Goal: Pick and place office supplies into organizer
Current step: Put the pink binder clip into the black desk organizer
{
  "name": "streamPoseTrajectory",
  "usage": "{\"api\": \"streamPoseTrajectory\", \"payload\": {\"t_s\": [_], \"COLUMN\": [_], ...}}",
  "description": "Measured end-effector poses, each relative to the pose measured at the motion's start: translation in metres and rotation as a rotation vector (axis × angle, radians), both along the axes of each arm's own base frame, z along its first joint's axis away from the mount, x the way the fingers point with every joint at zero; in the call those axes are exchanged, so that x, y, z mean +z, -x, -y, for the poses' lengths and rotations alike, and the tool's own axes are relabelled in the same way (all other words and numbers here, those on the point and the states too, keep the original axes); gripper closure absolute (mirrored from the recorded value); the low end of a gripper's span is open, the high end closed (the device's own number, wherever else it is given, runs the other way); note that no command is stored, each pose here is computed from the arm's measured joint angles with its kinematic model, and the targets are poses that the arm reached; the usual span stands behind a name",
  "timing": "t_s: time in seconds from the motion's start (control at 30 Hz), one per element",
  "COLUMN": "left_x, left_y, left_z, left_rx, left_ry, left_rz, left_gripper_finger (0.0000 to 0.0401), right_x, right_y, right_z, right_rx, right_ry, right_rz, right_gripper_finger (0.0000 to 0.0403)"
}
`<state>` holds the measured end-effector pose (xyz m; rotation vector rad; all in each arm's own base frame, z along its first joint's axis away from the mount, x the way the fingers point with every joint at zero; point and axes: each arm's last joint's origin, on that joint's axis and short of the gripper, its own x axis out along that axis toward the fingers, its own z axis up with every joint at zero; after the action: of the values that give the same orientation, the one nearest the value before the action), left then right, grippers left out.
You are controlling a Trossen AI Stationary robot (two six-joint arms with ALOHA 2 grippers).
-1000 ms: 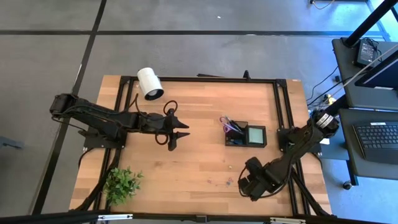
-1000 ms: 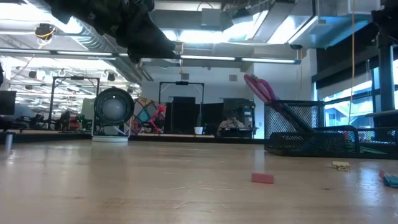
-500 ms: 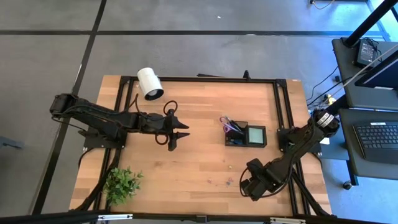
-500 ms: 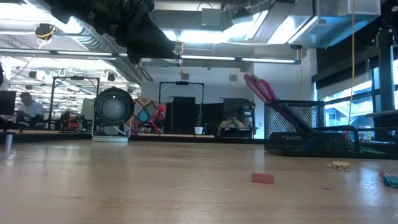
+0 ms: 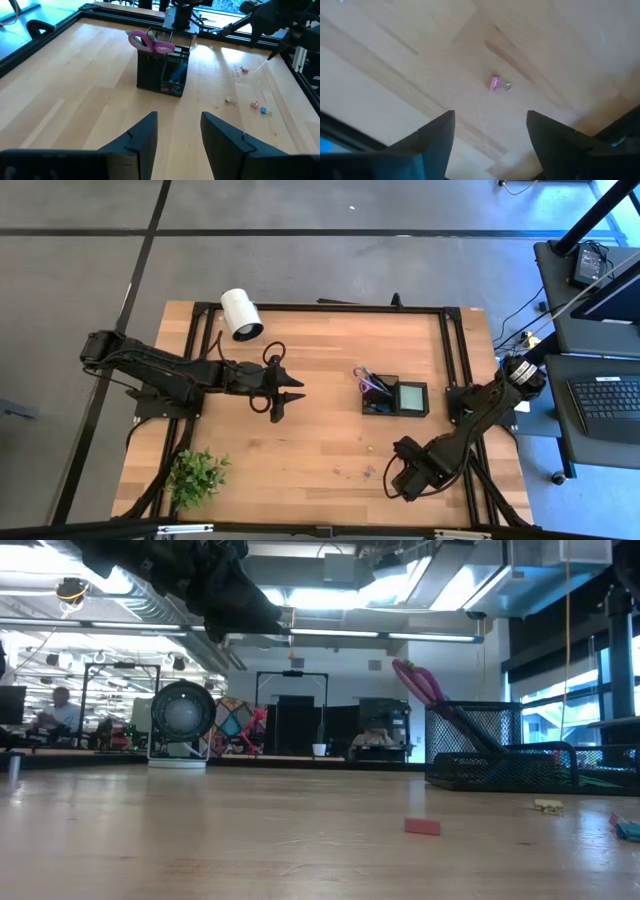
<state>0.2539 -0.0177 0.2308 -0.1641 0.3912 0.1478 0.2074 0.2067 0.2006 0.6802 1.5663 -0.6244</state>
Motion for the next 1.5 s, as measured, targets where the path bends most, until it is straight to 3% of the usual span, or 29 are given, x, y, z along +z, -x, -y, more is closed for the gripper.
{"api": "streamPoseTrajectory", "payload": {"t_s": [0.17,0.4,0.73,0.9,1.3,1.5], "left_x": [0.0,0.0,0.0,0.0,0.0,0.0], "left_y": [0.0,0.0,0.0,0.0,0.0,0.0], "left_z": [0.0,0.0,0.0,0.0,0.0,0.0], "left_rx": [0.0,0.0,-0.001,-0.001,0.013,0.014], "left_ry": [0.0,-0.001,-0.003,-0.002,0.019,0.022], "left_rz": [0.0,0.0,-0.001,-0.001,-0.002,-0.002], "left_gripper_finger": [0.0258,0.0258,0.0258,0.0258,0.0258,0.0258], "right_x": [0.0,0.0,0.0,-0.004,-0.038,-0.052], "right_y": [-0.003,-0.003,-0.003,-0.003,0.014,0.017], "right_z": [0.0,-0.002,-0.004,-0.005,0.001,0.004], "right_rx": [0.106,0.487,0.787,0.877,0.972,1.004], "right_ry": [0.027,0.016,-0.001,-0.01,-0.059,-0.073], "right_rz": [0.068,0.104,0.132,0.155,0.099,0.138], "right_gripper_finger": [0.0151,0.0151,0.015,0.015,0.015,0.015]}}
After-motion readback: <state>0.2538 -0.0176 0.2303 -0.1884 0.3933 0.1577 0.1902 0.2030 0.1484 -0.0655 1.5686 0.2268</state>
